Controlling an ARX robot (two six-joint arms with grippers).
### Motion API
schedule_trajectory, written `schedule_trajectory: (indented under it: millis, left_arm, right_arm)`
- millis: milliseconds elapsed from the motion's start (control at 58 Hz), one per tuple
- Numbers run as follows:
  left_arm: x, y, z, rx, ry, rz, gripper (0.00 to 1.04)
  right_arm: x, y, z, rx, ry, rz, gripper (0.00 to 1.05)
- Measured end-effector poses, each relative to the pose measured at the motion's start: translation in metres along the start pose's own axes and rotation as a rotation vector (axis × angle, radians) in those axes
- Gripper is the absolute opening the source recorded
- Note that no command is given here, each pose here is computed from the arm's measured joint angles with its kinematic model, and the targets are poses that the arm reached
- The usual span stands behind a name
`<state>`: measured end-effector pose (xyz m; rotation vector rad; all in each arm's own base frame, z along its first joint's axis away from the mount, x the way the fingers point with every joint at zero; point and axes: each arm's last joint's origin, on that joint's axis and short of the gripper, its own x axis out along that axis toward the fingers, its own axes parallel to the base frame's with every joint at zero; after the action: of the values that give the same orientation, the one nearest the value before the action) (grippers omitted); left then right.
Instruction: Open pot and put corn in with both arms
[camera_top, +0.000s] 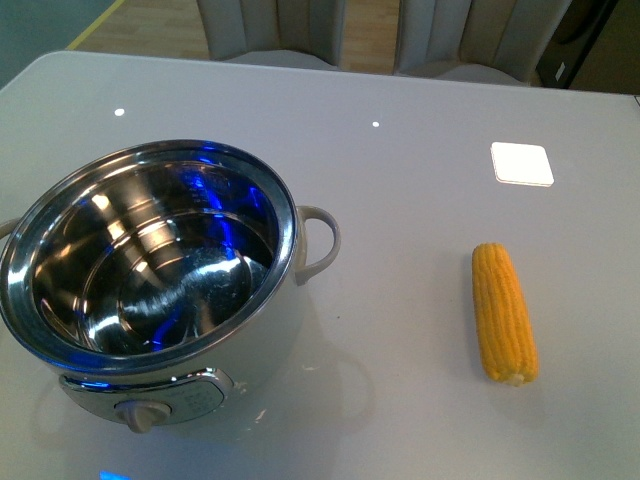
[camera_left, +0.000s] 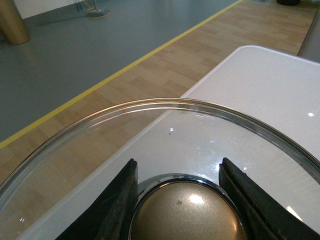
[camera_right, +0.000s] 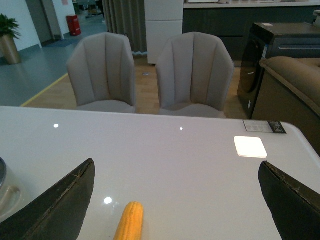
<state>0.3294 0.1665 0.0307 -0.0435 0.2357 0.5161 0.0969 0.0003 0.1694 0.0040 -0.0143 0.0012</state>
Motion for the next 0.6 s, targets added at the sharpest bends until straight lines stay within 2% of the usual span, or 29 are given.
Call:
schedule_trajectory:
  millis: [276,604]
  left_arm:
    - [0.024,-0.003,-0.038,-0.02,0.027,-0.002,0.42]
    - [0.031,-0.015,-0.079,-0.017,0.061,-0.036,0.42]
  right_arm:
    - [0.0,0.0,0.0,0.0,0.0,0.0,0.96]
    - [0.0,0.0,0.0,0.0,0.0,0.0,0.96]
